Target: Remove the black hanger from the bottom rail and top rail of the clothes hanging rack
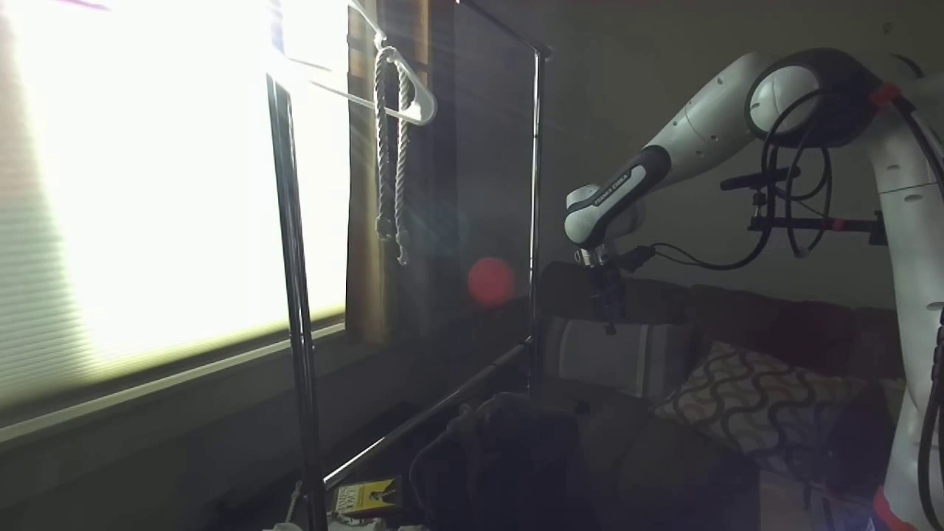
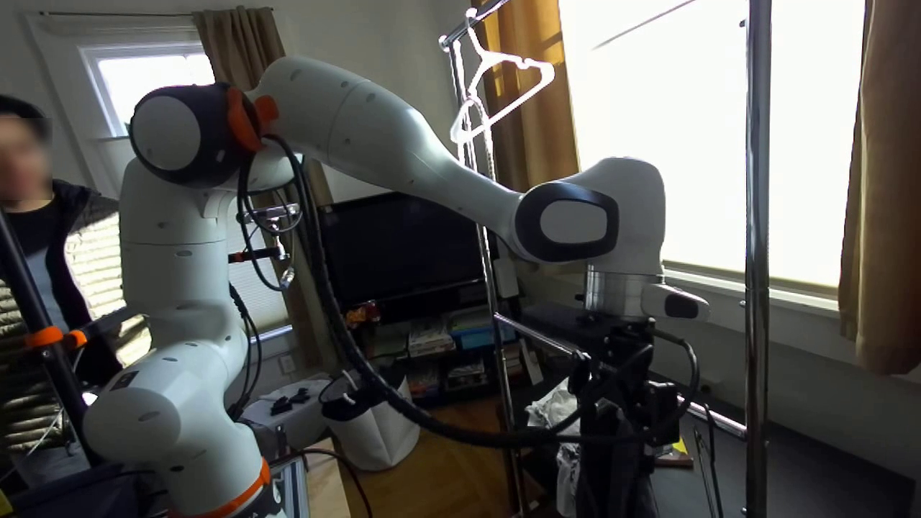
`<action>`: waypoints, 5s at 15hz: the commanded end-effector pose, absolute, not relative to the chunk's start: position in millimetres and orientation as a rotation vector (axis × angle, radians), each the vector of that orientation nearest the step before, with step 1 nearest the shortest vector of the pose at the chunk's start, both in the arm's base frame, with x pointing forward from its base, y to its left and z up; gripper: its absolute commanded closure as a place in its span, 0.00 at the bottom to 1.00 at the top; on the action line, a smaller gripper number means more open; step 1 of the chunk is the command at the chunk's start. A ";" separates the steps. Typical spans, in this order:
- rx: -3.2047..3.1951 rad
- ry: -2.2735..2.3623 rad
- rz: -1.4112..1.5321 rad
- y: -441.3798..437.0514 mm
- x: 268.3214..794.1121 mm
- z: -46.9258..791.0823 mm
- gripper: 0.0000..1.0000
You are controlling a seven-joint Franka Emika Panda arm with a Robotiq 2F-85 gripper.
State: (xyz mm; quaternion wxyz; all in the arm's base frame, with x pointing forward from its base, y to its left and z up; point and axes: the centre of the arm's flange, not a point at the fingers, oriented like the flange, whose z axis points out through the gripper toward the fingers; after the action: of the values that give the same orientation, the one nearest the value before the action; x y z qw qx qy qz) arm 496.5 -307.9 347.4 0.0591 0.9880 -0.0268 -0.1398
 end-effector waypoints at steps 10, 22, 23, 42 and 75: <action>3.176 0.680 0.127 -462.4 575.7 214.5 0.00; 3.255 1.007 0.442 -441.5 538.6 165.3 0.00; 3.246 1.063 0.504 -448.5 527.7 160.9 0.00; 3.160 0.999 0.924 -423.6 500.0 95.6 0.09; 2.895 1.483 0.576 -480.3 420.5 158.7 0.99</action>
State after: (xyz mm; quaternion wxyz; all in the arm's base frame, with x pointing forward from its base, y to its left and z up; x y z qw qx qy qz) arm 460.7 -490.5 130.9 -0.0794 0.8944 0.3939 0.1963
